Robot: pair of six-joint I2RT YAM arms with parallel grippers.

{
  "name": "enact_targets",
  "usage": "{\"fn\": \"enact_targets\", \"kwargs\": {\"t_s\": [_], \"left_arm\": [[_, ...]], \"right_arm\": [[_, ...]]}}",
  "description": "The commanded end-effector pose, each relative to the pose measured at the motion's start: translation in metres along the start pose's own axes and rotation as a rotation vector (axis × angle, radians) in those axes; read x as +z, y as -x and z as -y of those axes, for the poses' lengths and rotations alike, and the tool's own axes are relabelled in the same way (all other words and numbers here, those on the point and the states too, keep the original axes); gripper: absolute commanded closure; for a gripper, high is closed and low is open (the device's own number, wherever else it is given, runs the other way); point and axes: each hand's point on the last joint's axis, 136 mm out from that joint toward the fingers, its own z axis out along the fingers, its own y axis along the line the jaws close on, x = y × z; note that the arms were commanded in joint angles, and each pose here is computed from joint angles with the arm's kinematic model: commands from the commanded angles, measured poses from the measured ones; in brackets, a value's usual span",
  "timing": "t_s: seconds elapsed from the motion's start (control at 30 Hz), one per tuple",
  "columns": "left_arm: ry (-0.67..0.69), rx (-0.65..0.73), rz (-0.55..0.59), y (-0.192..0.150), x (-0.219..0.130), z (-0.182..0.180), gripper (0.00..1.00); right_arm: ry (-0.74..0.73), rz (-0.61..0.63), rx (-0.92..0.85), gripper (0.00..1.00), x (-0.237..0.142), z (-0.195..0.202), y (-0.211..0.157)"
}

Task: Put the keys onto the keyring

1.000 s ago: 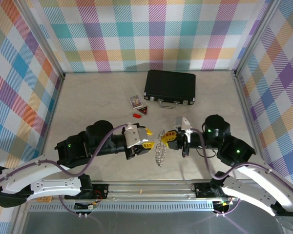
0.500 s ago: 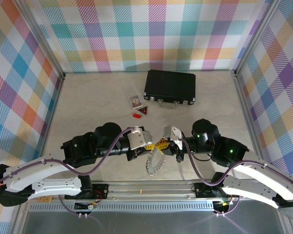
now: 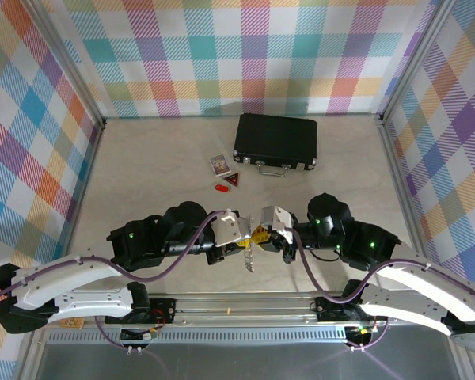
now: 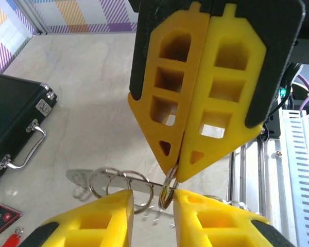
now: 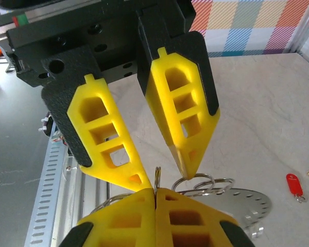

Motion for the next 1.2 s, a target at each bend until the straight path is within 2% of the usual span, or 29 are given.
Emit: {"fn": "enact_targets", "kwargs": {"t_s": [0.0,0.23,0.37,0.43,0.67,0.7,0.77,0.87,0.93,1.17], "left_arm": [[-0.009,-0.010,0.005,-0.001,0.001,0.003,0.75],[-0.007,-0.010,0.009,-0.001,0.000,0.003,0.79],[-0.009,-0.011,0.005,-0.002,0.000,0.003,0.90],[-0.011,-0.013,-0.001,-0.003,0.001,0.003,0.99],[-0.034,-0.023,0.037,0.001,-0.003,0.008,1.00],[-0.037,-0.032,0.059,0.003,-0.005,0.009,1.00],[-0.044,-0.045,0.102,0.006,-0.008,0.011,1.00],[-0.041,-0.065,0.190,0.014,-0.014,0.011,1.00],[-0.045,-0.072,0.279,0.027,-0.022,0.012,1.00],[-0.102,-0.093,0.505,0.053,-0.051,0.021,1.00]], "right_arm": [[0.007,0.048,-0.043,1.00,-0.005,-0.003,0.020],[0.012,0.027,-0.051,1.00,-0.002,-0.005,0.017],[0.004,0.007,-0.055,1.00,0.000,-0.004,0.014],[0.001,-0.001,-0.056,1.00,0.002,-0.003,0.014],[-0.007,0.029,-0.055,1.00,-0.003,-0.004,0.021],[-0.006,0.046,-0.053,1.00,-0.005,-0.005,0.023],[0.006,0.090,-0.047,0.94,-0.009,-0.008,0.029],[0.017,0.156,-0.031,0.76,-0.014,-0.012,0.036],[0.012,0.191,-0.015,0.69,-0.019,-0.013,0.042],[-0.053,0.382,0.038,0.65,-0.050,-0.010,0.062]]}}
